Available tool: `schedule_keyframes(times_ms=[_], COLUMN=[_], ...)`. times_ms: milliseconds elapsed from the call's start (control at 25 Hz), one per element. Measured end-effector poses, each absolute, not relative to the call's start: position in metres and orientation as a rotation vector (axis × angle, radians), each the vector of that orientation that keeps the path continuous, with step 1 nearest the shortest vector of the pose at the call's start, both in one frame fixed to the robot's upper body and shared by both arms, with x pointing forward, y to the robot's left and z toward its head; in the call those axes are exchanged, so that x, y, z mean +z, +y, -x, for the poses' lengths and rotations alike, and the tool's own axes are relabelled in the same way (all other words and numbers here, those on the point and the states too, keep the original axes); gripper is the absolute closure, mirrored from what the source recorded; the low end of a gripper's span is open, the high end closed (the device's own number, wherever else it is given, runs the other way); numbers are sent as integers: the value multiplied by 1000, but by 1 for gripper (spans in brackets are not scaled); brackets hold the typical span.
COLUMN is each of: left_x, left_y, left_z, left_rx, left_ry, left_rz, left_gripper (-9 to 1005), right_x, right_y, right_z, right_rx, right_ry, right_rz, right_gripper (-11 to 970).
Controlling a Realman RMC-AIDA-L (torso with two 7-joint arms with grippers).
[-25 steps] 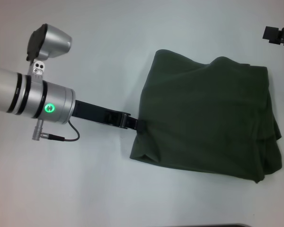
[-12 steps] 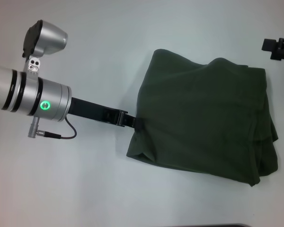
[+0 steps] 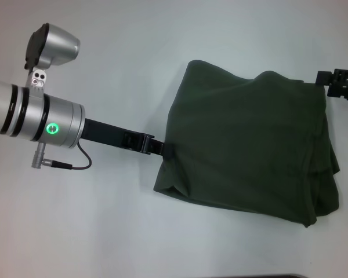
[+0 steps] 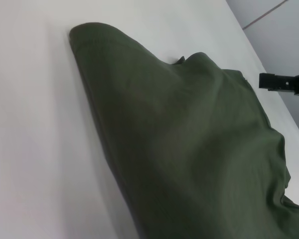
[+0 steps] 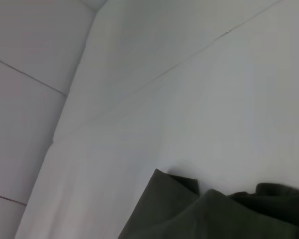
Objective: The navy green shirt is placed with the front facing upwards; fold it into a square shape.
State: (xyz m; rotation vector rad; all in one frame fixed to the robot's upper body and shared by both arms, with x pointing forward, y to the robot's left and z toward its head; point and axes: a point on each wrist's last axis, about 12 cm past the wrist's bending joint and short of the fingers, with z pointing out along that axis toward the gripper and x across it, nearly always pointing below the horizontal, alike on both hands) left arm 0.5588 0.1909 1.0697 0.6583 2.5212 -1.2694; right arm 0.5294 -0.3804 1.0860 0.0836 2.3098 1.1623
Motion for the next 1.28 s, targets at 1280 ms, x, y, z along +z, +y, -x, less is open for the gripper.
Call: schedule_keyframes(times_ms=[1280], left_x=[1071], left_y=[193], left_z=[-560], left_rx=[-1268], left_ry=[2500], left_rz=[-662], left_gripper=[990], right_x=[1058], right_y=[-374], right_z=[-527], right_rx=[1070], right_ry=[2387], right_rz=[-184], right_gripper=[102])
